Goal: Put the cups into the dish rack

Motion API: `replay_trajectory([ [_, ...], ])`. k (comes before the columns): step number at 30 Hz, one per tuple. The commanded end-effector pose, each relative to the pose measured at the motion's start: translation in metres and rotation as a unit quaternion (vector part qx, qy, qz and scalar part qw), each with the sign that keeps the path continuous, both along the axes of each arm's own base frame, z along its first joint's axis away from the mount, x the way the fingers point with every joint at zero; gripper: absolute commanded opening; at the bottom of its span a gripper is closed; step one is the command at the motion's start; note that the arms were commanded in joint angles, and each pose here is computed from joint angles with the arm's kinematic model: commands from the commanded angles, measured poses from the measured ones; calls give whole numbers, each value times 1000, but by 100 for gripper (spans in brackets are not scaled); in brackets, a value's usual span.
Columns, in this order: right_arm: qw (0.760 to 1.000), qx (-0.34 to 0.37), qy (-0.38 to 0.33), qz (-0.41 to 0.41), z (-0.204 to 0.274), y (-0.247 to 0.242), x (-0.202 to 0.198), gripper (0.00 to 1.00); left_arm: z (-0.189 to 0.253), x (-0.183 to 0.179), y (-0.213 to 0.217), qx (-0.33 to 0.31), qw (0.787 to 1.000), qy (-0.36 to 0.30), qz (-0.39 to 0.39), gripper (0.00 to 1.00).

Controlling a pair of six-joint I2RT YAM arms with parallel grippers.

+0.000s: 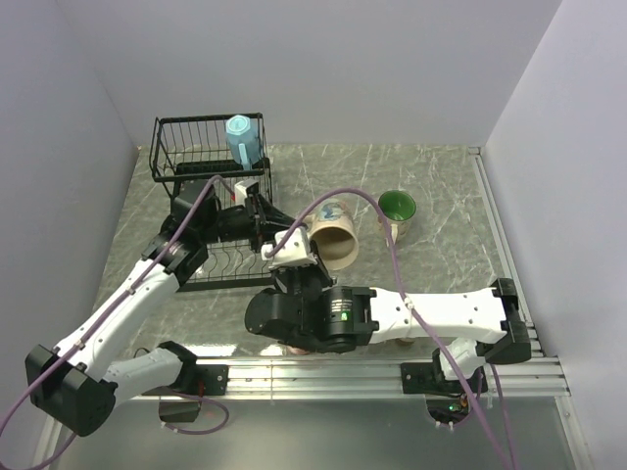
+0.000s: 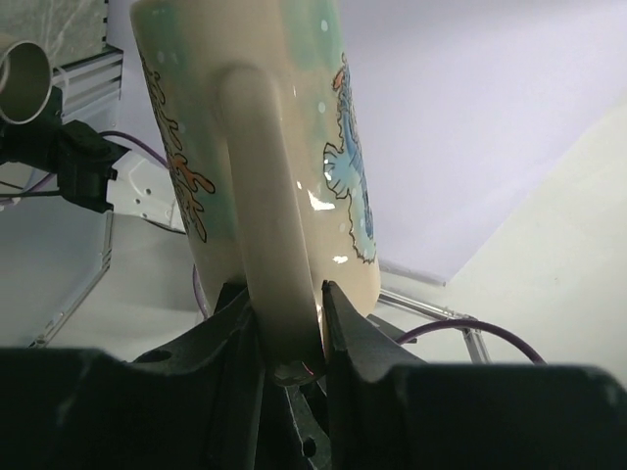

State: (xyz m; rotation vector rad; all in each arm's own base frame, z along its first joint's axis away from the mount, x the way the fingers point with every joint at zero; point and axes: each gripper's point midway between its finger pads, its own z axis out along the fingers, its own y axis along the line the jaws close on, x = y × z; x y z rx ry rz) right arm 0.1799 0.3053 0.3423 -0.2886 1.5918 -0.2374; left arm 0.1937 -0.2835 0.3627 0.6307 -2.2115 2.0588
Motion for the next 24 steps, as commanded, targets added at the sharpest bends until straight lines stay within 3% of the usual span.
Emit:
replay_trajectory([
  [1, 998, 46, -33, -23, 25, -6, -6, 0, 12, -13, 16, 2, 1000, -23, -3, 0],
  [7, 997, 79, -8, -1, 14, 9, -8, 0, -19, -8, 47, 63, 996, -25, 54, 0],
  [12, 990, 124, 50, 41, -7, 39, -14, 0, -4, 9, 69, 111, 978, -97, 149, 0],
  [16, 983, 132, 98, 87, -23, 74, -23, 0, -11, 13, 79, 172, 964, -122, 162, 0],
  [24, 968, 150, 157, 128, -57, 142, -18, 0, -30, 6, 100, 223, 945, -133, 199, 0],
])
